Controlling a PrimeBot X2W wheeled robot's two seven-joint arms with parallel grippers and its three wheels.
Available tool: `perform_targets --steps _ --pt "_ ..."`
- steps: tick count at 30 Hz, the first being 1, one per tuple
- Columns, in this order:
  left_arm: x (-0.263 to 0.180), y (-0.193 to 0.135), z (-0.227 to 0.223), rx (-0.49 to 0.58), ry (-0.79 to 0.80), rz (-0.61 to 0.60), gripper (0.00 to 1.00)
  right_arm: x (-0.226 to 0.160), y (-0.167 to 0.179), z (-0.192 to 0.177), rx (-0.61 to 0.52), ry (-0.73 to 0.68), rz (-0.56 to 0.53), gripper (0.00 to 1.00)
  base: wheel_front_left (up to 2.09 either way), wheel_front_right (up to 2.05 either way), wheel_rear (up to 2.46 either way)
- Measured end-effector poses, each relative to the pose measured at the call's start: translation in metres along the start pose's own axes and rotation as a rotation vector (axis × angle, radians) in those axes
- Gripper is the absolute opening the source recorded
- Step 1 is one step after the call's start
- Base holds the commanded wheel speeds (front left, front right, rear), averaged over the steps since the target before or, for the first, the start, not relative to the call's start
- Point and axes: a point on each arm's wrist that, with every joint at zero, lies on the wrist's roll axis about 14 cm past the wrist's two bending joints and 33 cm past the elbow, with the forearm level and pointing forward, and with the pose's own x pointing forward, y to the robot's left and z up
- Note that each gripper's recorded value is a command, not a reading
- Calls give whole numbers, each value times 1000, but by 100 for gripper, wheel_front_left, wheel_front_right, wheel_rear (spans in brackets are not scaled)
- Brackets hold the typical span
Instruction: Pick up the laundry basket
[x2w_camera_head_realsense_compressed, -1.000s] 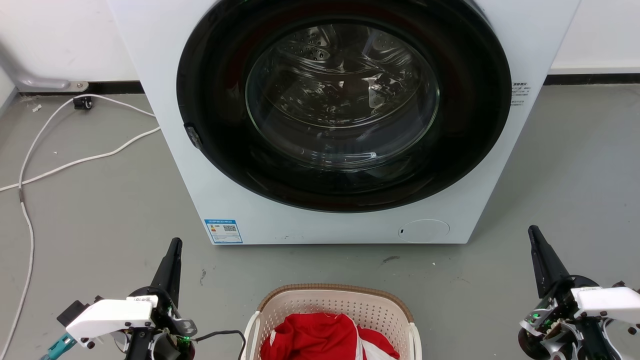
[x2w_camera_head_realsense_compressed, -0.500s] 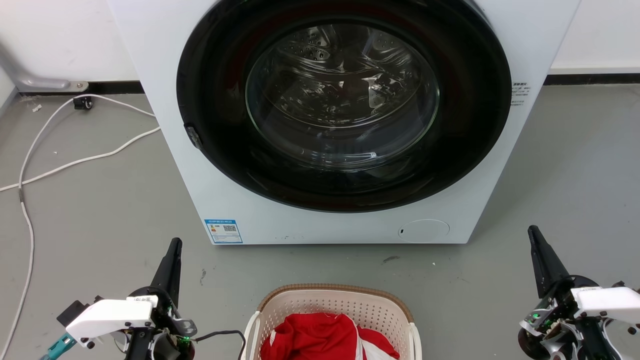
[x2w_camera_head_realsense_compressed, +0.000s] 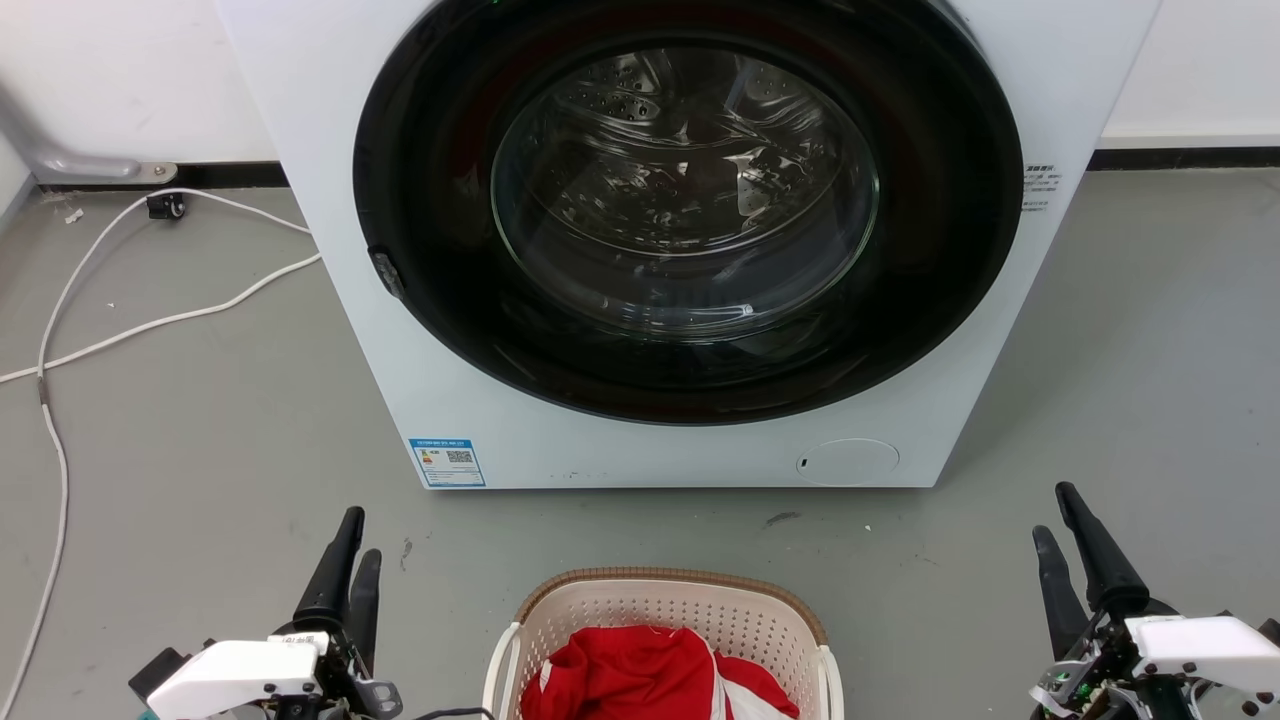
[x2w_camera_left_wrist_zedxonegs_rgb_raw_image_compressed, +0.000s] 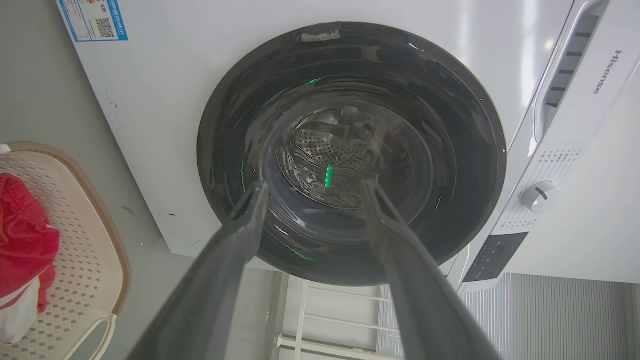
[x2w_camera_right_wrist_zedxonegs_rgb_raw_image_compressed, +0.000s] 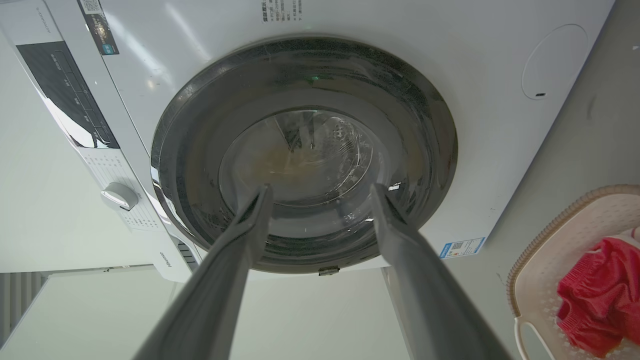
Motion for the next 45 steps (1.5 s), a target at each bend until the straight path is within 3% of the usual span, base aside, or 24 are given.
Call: perform_targets --steps 18,30,45 --pt "-4 -7 25 129 -113 -15 100 -1 8 1 -139 -44 21 100 0 0 0" --pt "-7 -15 46 273 -200 -7 100 0 24 11 -431 -90 60 100 0 0 0" --pt "-8 -57 20 666 -196 -77 100 1 64 -12 -871 -86 199 100 0 0 0"
